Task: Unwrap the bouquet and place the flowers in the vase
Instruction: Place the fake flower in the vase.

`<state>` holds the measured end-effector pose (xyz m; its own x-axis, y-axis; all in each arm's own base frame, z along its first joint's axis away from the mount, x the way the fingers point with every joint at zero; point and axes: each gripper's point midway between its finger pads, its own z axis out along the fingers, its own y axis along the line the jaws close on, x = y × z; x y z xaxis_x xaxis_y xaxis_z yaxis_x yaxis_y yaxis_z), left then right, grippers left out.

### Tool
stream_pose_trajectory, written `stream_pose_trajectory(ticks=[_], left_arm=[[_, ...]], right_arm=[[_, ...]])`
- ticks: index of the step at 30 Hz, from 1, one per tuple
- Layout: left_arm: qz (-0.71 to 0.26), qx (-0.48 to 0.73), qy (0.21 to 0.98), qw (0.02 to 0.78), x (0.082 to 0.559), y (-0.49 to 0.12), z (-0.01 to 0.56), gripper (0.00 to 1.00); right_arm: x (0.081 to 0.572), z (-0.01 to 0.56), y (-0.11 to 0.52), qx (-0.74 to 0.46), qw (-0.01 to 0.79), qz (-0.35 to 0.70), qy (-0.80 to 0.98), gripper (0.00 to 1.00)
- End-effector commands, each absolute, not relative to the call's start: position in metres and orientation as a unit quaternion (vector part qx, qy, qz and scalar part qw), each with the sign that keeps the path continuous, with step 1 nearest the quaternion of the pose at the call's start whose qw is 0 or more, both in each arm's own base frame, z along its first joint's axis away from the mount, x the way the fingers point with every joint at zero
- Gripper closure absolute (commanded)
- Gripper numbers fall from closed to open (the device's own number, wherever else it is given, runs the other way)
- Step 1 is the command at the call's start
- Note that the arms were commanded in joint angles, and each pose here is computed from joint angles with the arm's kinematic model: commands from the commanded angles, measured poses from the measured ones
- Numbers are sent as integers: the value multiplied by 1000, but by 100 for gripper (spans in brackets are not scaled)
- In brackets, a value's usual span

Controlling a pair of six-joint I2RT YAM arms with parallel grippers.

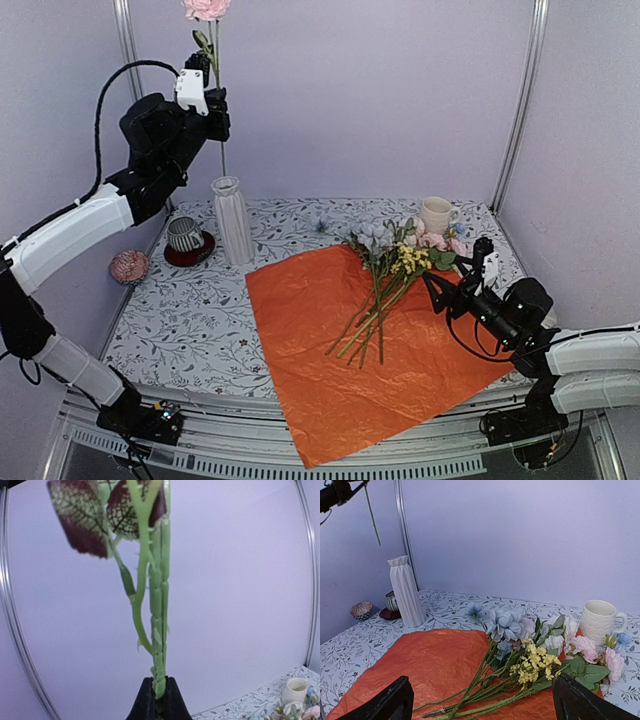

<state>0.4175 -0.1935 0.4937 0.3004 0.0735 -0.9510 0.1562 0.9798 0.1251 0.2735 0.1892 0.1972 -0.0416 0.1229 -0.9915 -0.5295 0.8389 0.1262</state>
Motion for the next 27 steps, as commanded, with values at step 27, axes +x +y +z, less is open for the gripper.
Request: stream_pose_trajectory(ticks=[27], left_arm=[[-76, -14, 688, 722, 520, -132, 369, 100]], right_arm=[[271, 215, 198, -165, 696, 260, 649, 1]])
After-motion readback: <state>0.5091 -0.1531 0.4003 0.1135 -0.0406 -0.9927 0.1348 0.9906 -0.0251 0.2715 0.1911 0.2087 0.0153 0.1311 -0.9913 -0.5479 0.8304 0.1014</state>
